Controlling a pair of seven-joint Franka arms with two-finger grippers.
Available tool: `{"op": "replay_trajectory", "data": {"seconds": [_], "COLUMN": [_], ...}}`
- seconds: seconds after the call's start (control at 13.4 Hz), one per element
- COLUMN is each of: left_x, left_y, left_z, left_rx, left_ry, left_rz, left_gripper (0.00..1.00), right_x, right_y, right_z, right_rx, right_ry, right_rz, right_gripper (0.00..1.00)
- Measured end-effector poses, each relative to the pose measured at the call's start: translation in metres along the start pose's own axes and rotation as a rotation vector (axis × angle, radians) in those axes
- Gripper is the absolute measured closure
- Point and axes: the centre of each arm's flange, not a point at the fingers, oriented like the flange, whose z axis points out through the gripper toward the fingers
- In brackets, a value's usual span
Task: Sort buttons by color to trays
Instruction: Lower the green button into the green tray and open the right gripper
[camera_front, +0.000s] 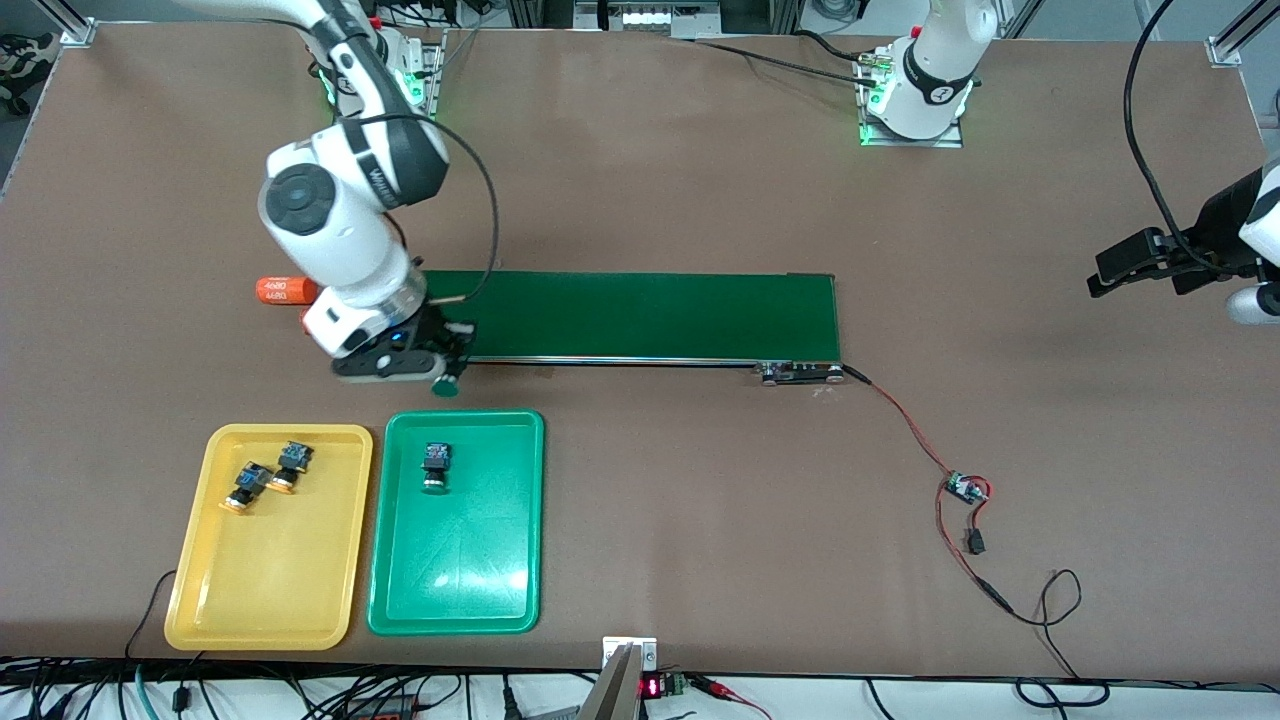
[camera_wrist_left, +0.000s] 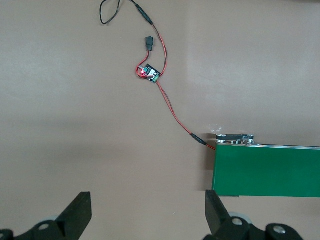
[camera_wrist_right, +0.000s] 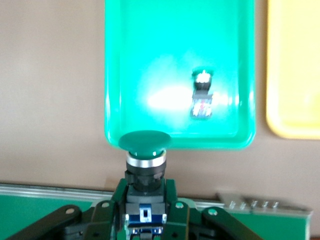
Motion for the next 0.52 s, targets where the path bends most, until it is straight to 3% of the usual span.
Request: {"op": "replay_trajectory", "data": {"seconds": [0.22, 0.52], "left_x": [0.001, 0.001], "left_y": [0.001, 0.005], "left_z": [-0.001, -0.003], "left_rx": [-0.001, -0.001], "left_ry": [0.009, 0.021], "left_rz": [0.000, 0.007], "left_gripper": [0.00, 0.00], "right_x": [0.043, 0.074], "right_y": [0.005, 0.003], "right_z": [0.023, 0.076], "right_rx": [0.028, 0.067], "right_ry": [0.016, 0.019], "right_rz": [0.021, 0.040], "right_gripper": [0.67, 0.67]}}
